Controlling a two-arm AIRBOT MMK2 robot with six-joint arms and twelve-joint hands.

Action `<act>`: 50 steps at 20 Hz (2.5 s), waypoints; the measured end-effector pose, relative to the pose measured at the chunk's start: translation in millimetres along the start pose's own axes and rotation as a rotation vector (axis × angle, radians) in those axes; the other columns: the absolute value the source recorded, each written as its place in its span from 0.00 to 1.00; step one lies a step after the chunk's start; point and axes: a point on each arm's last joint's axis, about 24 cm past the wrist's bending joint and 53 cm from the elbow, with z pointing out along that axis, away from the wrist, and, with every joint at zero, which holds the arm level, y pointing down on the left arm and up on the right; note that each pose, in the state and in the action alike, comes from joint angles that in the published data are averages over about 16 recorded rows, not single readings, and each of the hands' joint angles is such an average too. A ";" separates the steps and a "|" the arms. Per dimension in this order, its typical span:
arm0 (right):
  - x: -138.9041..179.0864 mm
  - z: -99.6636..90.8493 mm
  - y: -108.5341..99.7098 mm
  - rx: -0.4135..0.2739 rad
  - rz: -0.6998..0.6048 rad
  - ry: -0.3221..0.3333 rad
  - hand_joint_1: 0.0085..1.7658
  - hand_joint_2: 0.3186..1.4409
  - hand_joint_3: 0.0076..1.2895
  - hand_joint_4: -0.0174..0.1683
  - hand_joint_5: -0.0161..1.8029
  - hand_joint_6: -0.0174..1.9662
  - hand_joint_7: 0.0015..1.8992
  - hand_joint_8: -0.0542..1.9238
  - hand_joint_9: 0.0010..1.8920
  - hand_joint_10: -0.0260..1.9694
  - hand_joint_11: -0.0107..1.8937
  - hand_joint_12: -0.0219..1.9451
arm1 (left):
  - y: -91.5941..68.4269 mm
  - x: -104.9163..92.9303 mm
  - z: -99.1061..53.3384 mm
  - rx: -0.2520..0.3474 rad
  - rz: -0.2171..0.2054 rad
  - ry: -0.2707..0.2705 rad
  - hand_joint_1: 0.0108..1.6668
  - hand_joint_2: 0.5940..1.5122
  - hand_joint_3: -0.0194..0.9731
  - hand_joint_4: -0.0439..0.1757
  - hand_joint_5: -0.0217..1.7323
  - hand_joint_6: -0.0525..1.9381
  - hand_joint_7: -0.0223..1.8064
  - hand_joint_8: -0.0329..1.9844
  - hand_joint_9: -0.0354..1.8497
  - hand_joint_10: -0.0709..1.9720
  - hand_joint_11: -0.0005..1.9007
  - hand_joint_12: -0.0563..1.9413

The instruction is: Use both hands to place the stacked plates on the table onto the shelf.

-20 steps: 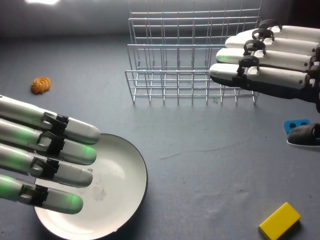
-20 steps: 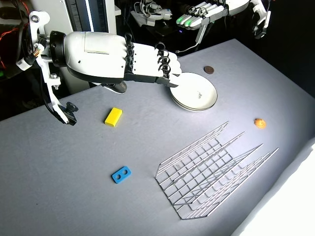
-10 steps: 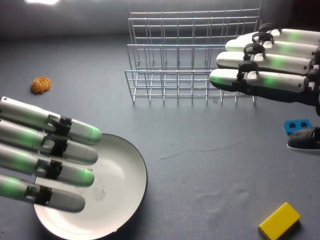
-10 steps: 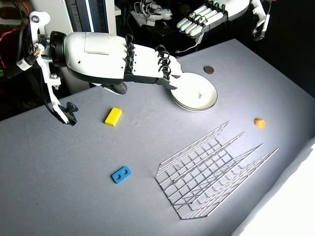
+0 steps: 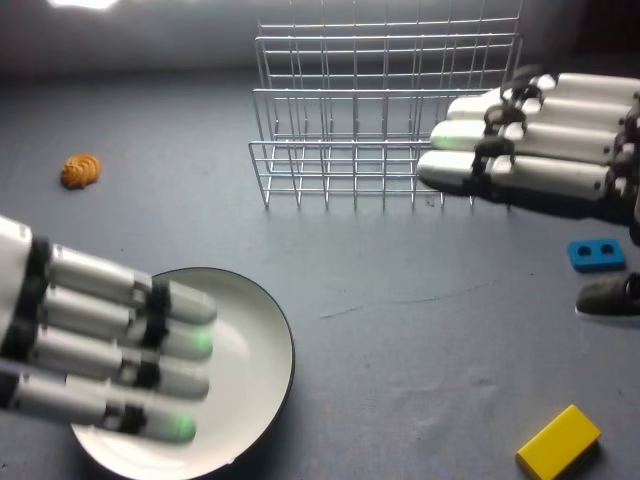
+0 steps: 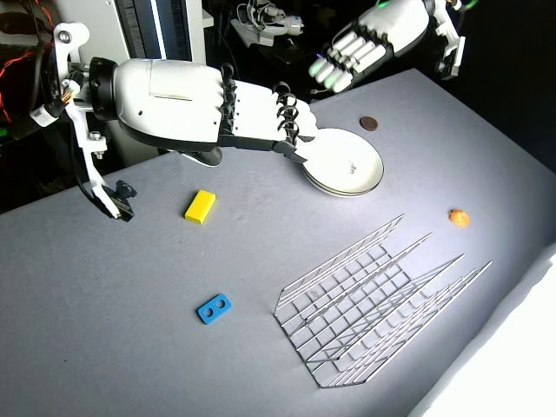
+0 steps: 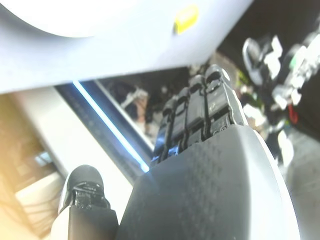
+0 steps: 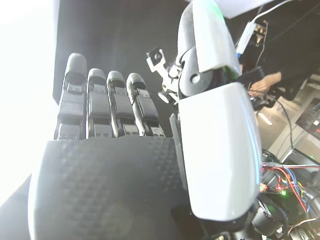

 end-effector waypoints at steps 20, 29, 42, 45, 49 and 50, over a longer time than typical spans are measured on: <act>11.6 13.1 -4.4 0.027 0.028 0.053 0.74 0.62 0.01 0.09 0.03 0.02 0.01 0.03 0.01 0.01 0.02 0.10 | 74.8 91.0 -8.4 -0.235 -0.081 0.206 0.00 0.57 0.03 0.19 0.03 0.03 0.02 0.02 0.03 0.04 0.02 0.04; 11.4 13.5 -5.7 0.034 0.030 0.054 0.75 0.61 0.01 0.09 0.03 0.02 0.01 0.03 0.01 0.01 0.02 0.13 | 92.3 107.6 -17.1 -0.303 -0.127 0.235 0.00 0.57 0.03 0.18 0.03 0.03 0.03 0.02 0.03 0.04 0.01 0.04; 17.7 19.2 -1.2 0.019 0.016 0.081 0.76 0.59 0.01 0.09 0.02 0.02 0.01 0.03 0.01 0.01 0.02 0.16 | 92.7 124.4 -8.3 -0.313 -0.180 0.250 0.00 0.57 0.04 0.19 0.03 0.02 0.02 0.02 0.03 0.04 0.02 0.04; 20.5 23.6 2.6 0.007 0.000 0.094 0.75 0.59 0.01 0.09 0.02 0.02 0.01 0.03 0.01 0.01 0.02 0.17 | 88.9 124.5 -0.3 -0.307 -0.199 0.237 0.00 0.57 0.04 0.19 0.03 0.02 0.02 0.01 0.03 0.04 0.02 0.04; 27.3 32.2 7.8 -0.008 -0.037 0.117 0.74 0.58 0.01 0.09 0.02 0.02 0.01 0.03 0.01 0.01 0.02 0.18 | 82.7 121.4 13.9 -0.298 -0.230 0.207 0.00 0.57 0.04 0.19 0.03 0.02 0.02 0.01 0.03 0.04 0.02 0.04; 29.9 34.9 9.0 -0.011 -0.049 0.124 0.74 0.58 0.01 0.09 0.02 0.02 0.01 0.03 0.01 0.01 0.02 0.18 | 81.0 120.2 17.9 -0.296 -0.239 0.197 0.00 0.57 0.04 0.19 0.03 0.02 0.02 0.01 0.03 0.04 0.02 0.04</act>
